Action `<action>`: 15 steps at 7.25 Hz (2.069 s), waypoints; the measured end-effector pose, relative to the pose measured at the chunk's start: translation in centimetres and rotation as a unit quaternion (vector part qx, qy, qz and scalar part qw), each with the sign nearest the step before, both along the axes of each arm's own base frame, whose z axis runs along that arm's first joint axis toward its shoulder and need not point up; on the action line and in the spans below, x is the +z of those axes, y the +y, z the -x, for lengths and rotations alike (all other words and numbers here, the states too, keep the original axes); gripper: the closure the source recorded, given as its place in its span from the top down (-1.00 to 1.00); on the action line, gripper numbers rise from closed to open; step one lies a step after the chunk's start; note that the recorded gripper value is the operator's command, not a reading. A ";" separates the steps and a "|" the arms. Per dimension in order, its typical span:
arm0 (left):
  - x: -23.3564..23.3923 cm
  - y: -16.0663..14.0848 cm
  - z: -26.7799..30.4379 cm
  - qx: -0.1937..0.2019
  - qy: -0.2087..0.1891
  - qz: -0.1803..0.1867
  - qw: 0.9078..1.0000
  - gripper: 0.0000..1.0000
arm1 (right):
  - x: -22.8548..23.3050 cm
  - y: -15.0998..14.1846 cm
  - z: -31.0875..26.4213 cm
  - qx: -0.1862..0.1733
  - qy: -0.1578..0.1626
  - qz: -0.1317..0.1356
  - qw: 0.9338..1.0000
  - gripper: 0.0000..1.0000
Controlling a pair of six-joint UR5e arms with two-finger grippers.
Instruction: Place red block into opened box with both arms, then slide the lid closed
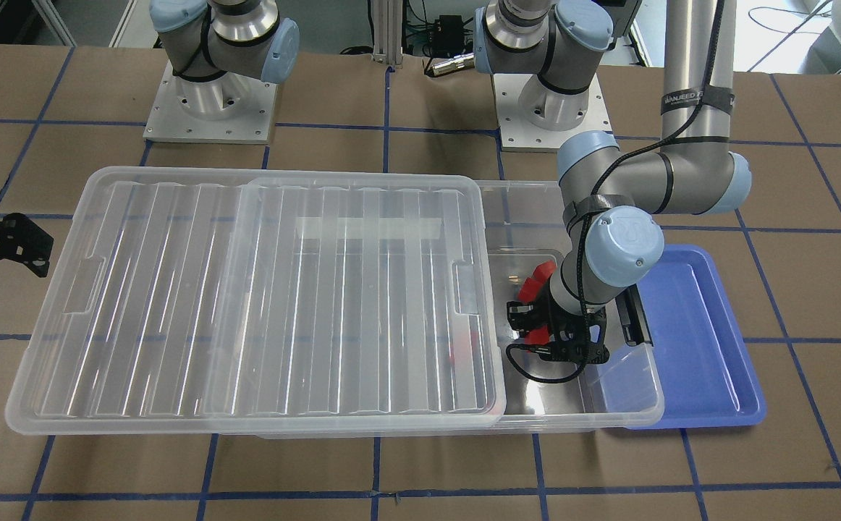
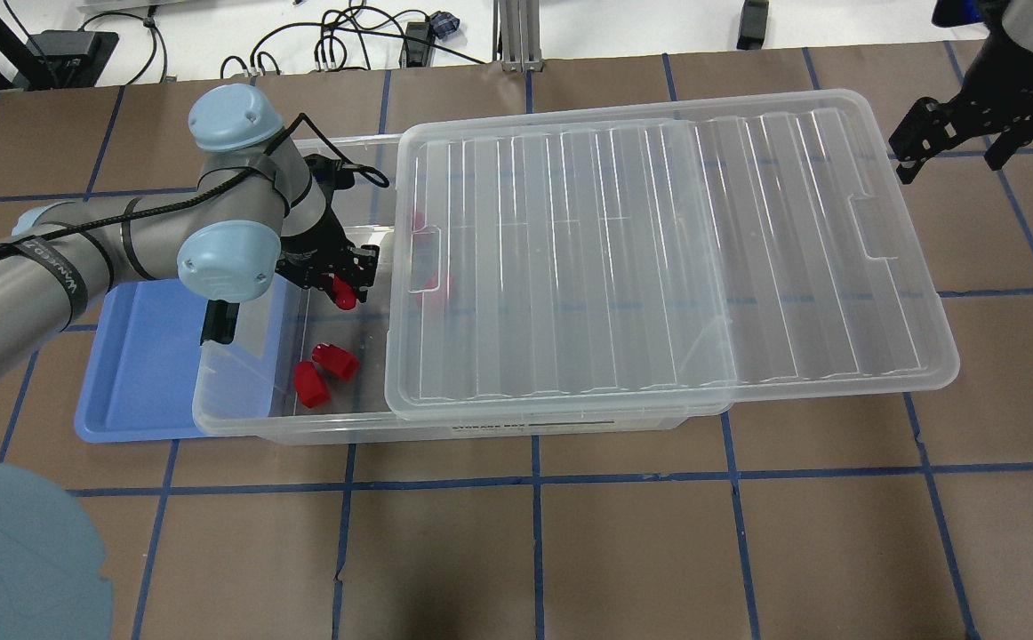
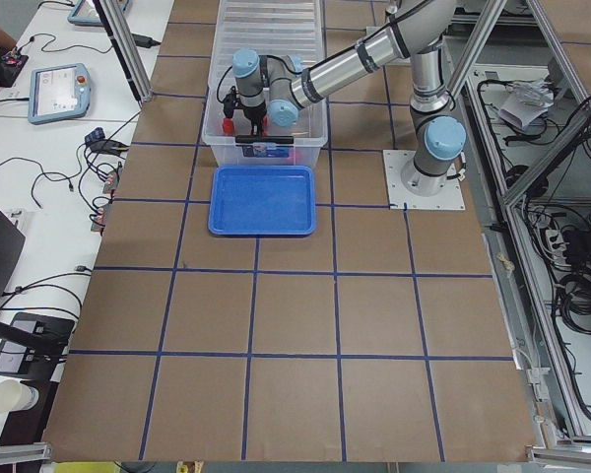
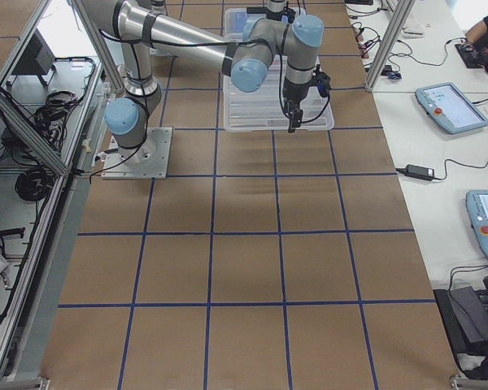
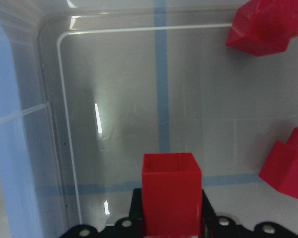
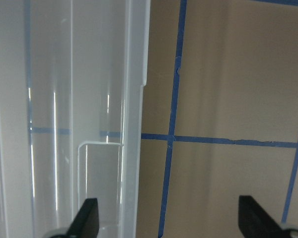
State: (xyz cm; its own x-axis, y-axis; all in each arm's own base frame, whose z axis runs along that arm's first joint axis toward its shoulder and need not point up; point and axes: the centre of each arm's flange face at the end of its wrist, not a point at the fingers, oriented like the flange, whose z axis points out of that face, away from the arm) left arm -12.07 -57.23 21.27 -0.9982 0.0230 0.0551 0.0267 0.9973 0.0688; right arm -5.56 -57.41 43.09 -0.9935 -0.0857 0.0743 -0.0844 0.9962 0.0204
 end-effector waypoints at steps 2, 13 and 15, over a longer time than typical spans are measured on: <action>0.5 -0.6 -0.1 0.004 0.000 0.018 1.000 1.00 | 3.6 1.1 -0.4 -0.003 -0.002 -0.006 1.000 1.00; 27.5 1.7 0.6 -0.003 -0.015 0.012 1.000 1.00 | 1.2 1.6 0.6 -0.008 -0.005 -0.060 0.998 1.00; 29.7 3.8 0.7 -0.007 -0.015 0.029 0.999 1.00 | -1.5 1.5 2.5 -0.018 0.017 -0.072 0.997 1.00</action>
